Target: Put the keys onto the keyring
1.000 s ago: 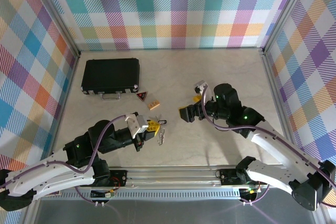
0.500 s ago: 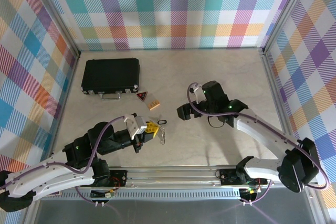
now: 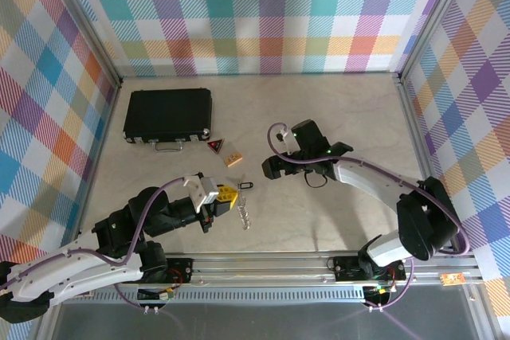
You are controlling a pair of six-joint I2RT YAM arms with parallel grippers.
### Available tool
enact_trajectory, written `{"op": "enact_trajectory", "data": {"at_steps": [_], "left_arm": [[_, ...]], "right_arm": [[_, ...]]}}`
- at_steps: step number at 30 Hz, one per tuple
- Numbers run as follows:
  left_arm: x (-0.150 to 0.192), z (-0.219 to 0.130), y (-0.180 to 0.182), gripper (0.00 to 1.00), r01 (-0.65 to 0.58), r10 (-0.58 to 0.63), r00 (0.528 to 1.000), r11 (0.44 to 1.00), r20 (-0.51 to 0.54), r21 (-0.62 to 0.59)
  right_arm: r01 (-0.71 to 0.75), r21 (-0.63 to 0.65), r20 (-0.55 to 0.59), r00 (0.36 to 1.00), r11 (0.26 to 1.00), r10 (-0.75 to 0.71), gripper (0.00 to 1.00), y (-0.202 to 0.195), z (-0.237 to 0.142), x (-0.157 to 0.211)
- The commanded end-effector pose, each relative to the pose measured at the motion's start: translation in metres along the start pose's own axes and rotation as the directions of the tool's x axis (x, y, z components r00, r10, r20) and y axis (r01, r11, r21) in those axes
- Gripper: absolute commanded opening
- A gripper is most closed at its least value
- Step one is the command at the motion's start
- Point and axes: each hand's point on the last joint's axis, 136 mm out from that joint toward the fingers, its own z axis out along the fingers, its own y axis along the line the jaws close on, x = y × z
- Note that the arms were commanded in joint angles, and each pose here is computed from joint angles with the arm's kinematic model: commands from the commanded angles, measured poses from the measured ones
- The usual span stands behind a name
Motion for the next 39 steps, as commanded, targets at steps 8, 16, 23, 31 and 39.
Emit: {"op": "enact_trajectory", "data": {"at_steps": [8,16,23,31,39], "left_arm": [[-0.003,-0.001,0.005,0.00,0.016,-0.015,0.999,1.000,0.028,-0.024],[-0.003,-0.002,0.005,0.00,0.017,-0.016,0.999,1.000,0.037,-0.023],[-0.004,-0.003,0.005,0.00,0.017,-0.016,0.999,1.000,0.044,-0.023],[-0.006,-0.006,0.006,0.00,0.015,-0.013,0.998,0.999,0.062,-0.031],[-0.005,-0.006,0.007,0.00,0.017,-0.014,0.998,0.999,0.066,-0.036]], "right_arm": [[-0.036,-0.110,-0.039,0.999,0.993,0.032,0.84,0.012,0.039,-0.016],[-0.046,-0.170,-0.121,0.992,0.984,0.025,0.77,0.028,0.070,0.000],[-0.055,-0.174,-0.175,0.984,0.983,0.025,0.70,0.034,0.093,0.016],[-0.077,-0.207,-0.209,0.977,0.975,0.033,0.58,0.045,0.106,0.026],[-0.094,-0.231,-0.231,0.972,0.968,0.040,0.46,0.054,0.114,0.035]]}}
